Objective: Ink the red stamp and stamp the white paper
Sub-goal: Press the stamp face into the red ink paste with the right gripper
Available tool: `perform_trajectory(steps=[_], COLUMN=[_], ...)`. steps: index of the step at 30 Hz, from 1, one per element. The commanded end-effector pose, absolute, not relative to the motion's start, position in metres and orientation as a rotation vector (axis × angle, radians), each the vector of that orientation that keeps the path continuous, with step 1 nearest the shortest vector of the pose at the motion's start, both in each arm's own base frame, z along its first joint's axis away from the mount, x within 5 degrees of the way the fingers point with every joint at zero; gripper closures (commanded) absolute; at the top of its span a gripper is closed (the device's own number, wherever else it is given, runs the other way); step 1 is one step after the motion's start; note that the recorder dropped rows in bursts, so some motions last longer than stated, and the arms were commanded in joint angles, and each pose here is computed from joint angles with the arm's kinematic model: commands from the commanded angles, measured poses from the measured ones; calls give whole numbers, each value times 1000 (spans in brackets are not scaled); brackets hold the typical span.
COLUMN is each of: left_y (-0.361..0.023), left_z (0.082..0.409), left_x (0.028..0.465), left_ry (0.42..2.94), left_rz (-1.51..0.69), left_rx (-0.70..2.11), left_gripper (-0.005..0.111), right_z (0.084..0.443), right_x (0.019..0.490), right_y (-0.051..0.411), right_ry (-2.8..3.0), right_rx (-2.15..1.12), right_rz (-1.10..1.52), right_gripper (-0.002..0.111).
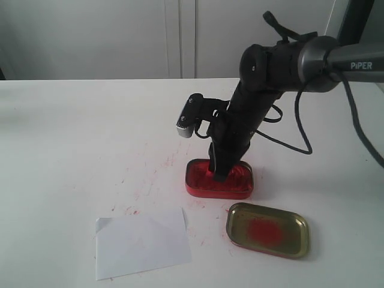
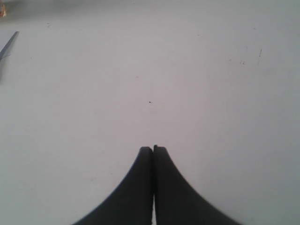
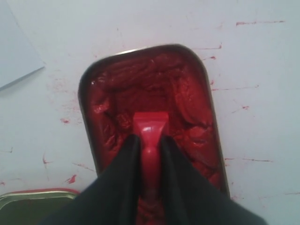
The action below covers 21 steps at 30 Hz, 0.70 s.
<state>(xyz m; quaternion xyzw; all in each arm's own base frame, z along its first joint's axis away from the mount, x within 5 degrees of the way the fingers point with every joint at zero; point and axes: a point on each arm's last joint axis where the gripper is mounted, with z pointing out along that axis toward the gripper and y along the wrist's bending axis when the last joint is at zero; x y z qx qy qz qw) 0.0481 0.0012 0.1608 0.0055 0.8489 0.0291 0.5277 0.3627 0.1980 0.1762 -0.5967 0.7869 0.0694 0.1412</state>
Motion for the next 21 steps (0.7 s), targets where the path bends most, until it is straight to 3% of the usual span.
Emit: perform_trajectory(steps=[1,21], left_y=[1,1], left_z=[157,157], left_x=[48,48], left_ry=[2041,2041], left_rz=[70,70], left_rx=[8,8], left_gripper=[107,107], right_z=[172,83], right_x=[367,353], right_y=[200,195], right_ry=[2268,2594], right_rx=[-1696,-1858], right_rz=[200,356], right_gripper=[108,108])
